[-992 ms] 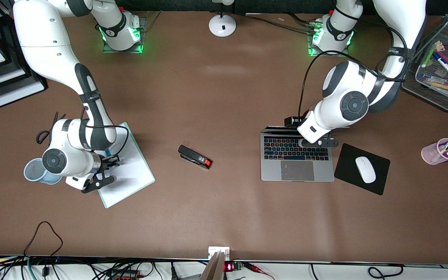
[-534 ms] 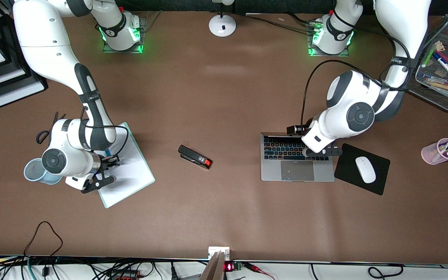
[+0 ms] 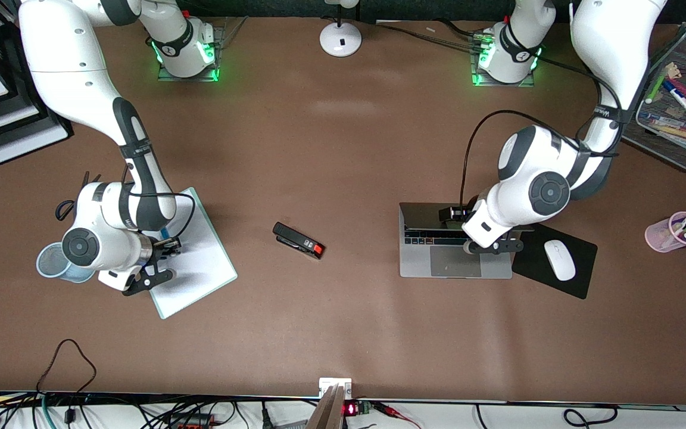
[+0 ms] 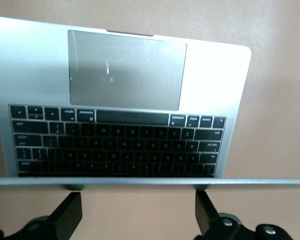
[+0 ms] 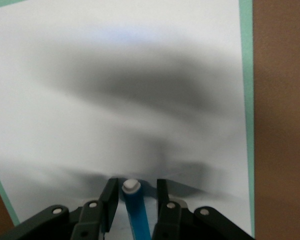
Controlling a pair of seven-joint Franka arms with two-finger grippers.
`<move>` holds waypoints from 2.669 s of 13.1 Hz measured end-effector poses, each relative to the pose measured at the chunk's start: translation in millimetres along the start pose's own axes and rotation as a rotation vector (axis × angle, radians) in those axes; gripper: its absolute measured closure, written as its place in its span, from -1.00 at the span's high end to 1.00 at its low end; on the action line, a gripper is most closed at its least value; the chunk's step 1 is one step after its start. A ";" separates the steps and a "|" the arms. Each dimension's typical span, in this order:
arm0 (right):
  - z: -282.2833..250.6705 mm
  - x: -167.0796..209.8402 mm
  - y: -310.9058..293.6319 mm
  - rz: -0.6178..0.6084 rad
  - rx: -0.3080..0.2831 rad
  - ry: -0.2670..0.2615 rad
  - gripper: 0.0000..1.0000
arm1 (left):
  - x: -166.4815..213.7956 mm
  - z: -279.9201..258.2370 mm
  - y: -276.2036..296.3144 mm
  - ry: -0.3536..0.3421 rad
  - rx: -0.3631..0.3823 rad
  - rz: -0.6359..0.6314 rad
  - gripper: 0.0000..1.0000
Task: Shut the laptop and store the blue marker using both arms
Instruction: 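Push the laptop lid down with the left gripper to close it, then lower the blue marker into the light blue cup with the right gripper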
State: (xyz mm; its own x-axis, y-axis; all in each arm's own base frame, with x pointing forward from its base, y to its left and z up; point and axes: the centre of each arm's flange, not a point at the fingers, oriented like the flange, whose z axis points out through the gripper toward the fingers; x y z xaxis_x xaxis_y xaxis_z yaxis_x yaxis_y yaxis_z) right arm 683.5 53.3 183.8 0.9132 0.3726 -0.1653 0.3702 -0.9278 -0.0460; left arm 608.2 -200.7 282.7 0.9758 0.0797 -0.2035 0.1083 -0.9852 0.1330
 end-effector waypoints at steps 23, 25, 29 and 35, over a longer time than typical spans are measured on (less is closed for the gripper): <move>-255.0 -42.8 41.3 -0.268 0.010 0.387 -0.65 | 51.1 68.2 -19.7 0.072 -0.016 -0.014 1.00; -256.3 -57.9 76.2 -0.360 0.024 0.438 -0.65 | 53.6 76.0 -24.0 0.071 -0.015 -0.019 1.00; -254.0 -92.5 144.4 -0.572 0.037 0.593 -0.65 | 63.1 68.0 -30.9 0.097 -0.014 -0.031 1.00; -231.9 -144.3 195.9 -0.923 0.149 0.782 -0.65 | 69.6 14.6 -30.8 0.151 -0.012 -0.032 1.00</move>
State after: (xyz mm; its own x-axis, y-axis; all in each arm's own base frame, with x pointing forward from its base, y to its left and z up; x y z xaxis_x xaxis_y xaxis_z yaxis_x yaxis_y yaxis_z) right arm 663.9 -177.8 427.0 0.1926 0.7566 0.6249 0.9583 -0.2820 0.0460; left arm 669.9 -167.0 250.2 0.9893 0.1334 -0.0595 0.1407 -0.9801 0.1404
